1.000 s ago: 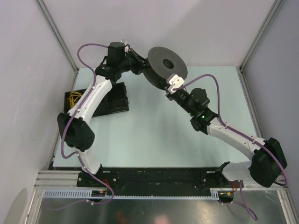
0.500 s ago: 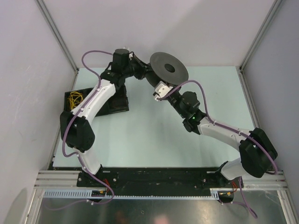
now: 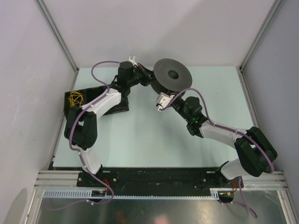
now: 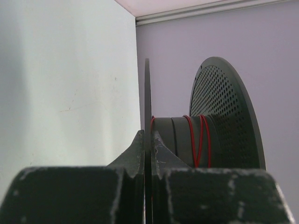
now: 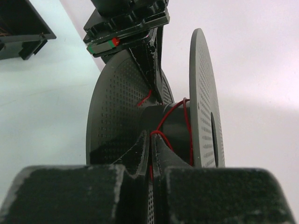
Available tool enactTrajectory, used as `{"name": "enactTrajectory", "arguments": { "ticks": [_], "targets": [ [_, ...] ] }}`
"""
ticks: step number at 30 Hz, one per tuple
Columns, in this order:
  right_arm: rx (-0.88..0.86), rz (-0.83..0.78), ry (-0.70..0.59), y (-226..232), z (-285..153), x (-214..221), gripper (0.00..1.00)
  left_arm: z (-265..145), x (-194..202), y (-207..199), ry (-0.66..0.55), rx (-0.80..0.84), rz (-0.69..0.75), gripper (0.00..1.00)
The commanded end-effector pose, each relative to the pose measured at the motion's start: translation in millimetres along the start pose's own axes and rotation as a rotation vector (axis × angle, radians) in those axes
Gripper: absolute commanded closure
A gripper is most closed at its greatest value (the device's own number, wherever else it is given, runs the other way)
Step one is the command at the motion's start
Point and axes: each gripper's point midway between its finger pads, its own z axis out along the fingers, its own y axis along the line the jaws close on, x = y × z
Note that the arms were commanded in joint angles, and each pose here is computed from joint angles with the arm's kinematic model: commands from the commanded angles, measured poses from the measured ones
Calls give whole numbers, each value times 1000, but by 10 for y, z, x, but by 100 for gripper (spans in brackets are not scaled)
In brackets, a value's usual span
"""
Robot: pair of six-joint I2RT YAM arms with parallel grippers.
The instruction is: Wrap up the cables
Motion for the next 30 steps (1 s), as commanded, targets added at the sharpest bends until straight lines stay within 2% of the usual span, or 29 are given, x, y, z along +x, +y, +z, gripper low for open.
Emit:
{"name": "enactTrajectory", "arguments": {
  "ticks": [1, 17, 30],
  "targets": [
    [9, -70, -164, -32, 36, -367, 100, -53, 406, -485, 109, 219, 85, 100],
    [-6, -206, -235, 79, -169, -451, 100, -416, 739, -736, 127, 394, 164, 100],
    [-1, -241, -255, 55, -195, -491, 100, -528, 822, -885, 112, 440, 223, 100]
  ]
}}
